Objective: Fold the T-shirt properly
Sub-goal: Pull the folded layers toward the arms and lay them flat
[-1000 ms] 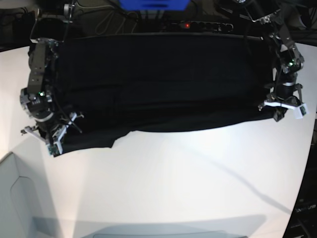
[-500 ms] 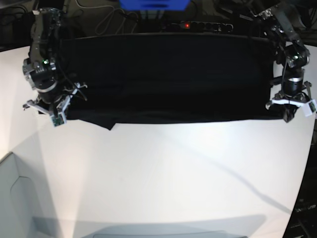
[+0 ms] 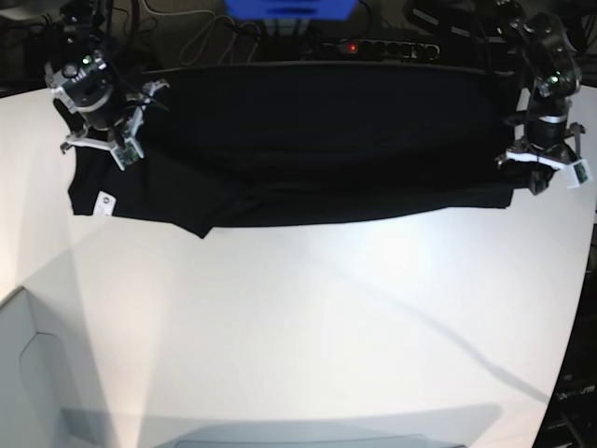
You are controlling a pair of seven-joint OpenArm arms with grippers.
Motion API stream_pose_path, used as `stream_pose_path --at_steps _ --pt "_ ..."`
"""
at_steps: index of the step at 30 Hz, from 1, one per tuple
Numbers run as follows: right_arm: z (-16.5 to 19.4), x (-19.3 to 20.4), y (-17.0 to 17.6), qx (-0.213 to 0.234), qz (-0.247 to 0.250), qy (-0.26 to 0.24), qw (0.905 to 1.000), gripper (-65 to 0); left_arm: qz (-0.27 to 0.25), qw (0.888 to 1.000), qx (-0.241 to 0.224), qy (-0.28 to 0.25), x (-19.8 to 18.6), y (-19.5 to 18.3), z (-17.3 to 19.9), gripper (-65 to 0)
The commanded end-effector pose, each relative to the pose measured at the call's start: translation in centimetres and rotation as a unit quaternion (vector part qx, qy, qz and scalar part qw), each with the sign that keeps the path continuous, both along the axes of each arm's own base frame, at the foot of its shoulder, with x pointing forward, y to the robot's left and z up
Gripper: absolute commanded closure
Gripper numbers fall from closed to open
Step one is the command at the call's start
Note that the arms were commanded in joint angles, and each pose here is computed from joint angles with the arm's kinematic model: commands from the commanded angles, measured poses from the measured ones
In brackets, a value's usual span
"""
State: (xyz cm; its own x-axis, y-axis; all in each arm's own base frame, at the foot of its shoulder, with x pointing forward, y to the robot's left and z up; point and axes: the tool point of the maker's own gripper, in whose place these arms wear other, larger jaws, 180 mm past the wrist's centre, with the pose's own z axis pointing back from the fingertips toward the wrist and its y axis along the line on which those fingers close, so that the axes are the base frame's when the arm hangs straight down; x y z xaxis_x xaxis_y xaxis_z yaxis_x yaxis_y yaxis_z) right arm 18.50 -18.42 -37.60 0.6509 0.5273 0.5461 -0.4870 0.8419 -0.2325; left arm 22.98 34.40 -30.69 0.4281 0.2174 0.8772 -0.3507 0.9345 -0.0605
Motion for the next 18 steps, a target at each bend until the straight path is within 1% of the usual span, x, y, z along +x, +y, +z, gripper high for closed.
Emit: stream_pose_path --at_steps 1,3,7,14,16,18 --pt "0.6 0.0 0.4 0.002 0.022 -0.009 0.9997 0.0 -0.006 1.0 0.019 -0.013 0.2 0.6 1.2 0.0" --pt "0.5 -0.3 -0.3 -0.004 0.017 -0.005 0.9998 0.0 -0.007 1.0 0.02 -0.009 0.0 0.6 1.1 0.0" --pt "1.0 -0.3 -2.5 -0.021 -0.009 -0.01 0.9997 0.0 -0.007 1.0 0.021 -0.008 0.0 0.6 1.0 0.0" --pt "2.2 -0.3 -6.5 -0.06 -0.044 -0.02 0.997 0.0 0.012 1.0 -0.001 0.027 -1.1 1.6 -1.9 0.0" --pt "2.4 -0.5 -7.3 -0.066 -0.055 -0.019 0.9961 0.0 0.013 0.999 -0.002 0.03 -1.2 1.7 -2.2 0.0" --pt "2.0 -1.2 -7.4 -0.068 -0.055 -0.009 0.9961 0.0 0.014 0.999 -0.003 0.032 -1.3 1.8 -2.3 0.0"
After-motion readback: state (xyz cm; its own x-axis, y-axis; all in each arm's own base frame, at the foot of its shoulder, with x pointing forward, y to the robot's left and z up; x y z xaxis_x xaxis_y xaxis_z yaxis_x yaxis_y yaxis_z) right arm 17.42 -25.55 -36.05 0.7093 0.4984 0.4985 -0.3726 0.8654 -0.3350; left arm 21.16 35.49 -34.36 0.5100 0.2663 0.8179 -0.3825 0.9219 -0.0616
